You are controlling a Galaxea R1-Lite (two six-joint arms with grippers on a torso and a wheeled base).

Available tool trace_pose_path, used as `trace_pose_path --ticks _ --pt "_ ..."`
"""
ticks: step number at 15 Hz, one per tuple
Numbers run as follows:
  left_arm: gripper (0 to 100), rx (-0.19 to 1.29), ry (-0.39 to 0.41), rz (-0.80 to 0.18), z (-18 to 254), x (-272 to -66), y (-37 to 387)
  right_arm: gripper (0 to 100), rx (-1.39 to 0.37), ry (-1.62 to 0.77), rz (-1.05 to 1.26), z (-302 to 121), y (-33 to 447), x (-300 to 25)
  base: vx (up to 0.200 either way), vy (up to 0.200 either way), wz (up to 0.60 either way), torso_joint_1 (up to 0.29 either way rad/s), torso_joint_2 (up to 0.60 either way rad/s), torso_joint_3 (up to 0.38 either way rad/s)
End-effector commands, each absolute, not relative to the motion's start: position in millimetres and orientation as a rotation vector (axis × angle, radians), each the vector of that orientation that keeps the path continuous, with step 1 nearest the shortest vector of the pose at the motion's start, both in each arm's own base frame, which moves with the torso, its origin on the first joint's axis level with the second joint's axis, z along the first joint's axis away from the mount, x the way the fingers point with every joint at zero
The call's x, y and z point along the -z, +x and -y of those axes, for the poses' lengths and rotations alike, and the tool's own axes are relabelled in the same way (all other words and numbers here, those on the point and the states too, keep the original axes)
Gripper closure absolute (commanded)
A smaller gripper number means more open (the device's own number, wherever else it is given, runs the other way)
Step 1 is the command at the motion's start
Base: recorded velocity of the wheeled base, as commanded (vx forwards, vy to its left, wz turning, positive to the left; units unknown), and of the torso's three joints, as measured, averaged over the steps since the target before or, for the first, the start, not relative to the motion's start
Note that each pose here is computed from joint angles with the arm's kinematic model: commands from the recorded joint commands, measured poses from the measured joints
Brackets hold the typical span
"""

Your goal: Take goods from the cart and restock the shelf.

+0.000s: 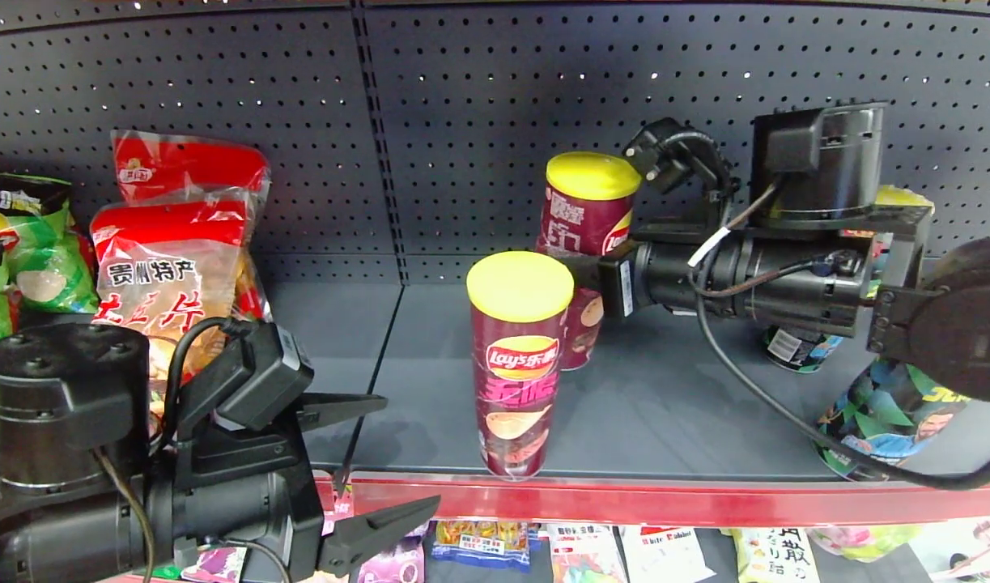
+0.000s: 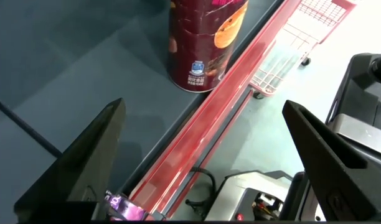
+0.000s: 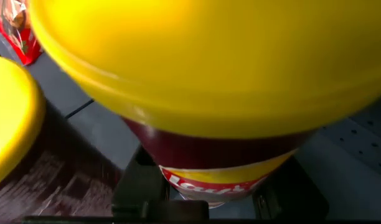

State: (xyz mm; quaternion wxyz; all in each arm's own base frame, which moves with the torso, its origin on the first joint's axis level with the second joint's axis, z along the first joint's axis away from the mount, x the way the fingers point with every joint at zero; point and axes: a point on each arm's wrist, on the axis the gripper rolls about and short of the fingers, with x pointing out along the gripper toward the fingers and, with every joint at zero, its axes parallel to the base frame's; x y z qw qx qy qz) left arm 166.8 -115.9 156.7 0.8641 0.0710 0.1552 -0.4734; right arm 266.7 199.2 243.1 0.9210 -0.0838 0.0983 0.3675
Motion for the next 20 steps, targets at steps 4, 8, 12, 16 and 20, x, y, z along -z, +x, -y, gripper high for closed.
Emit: trace_pose_path --ticks 4,8,12,16,20 --pt "0 0.979 0.145 -0.322 113 -157 167 100 -0.74 -0.177 -0.241 -208 289 -227 0.0 0.0 0.0 0.0 0.0 0.0" --pt "0 0.967 0.144 -0.327 107 -155 161 100 -0.743 -0.175 -0.243 -213 295 -225 0.0 0.0 0.0 0.0 0.0 0.0" --pt "0 0.961 0.142 -0.326 105 -155 162 100 -0.763 -0.173 -0.255 -218 298 -220 0.0 0.0 0.0 0.0 0.0 0.0" --pt "0 0.961 0.142 -0.326 105 -155 162 100 -0.765 -0.17 -0.257 -221 301 -218 0.0 0.0 0.0 0.0 0.0 0.0" --pt "0 0.961 0.143 -0.33 106 -154 162 100 -0.768 -0.16 -0.257 -223 300 -219 0.0 0.0 0.0 0.0 0.0 0.0"
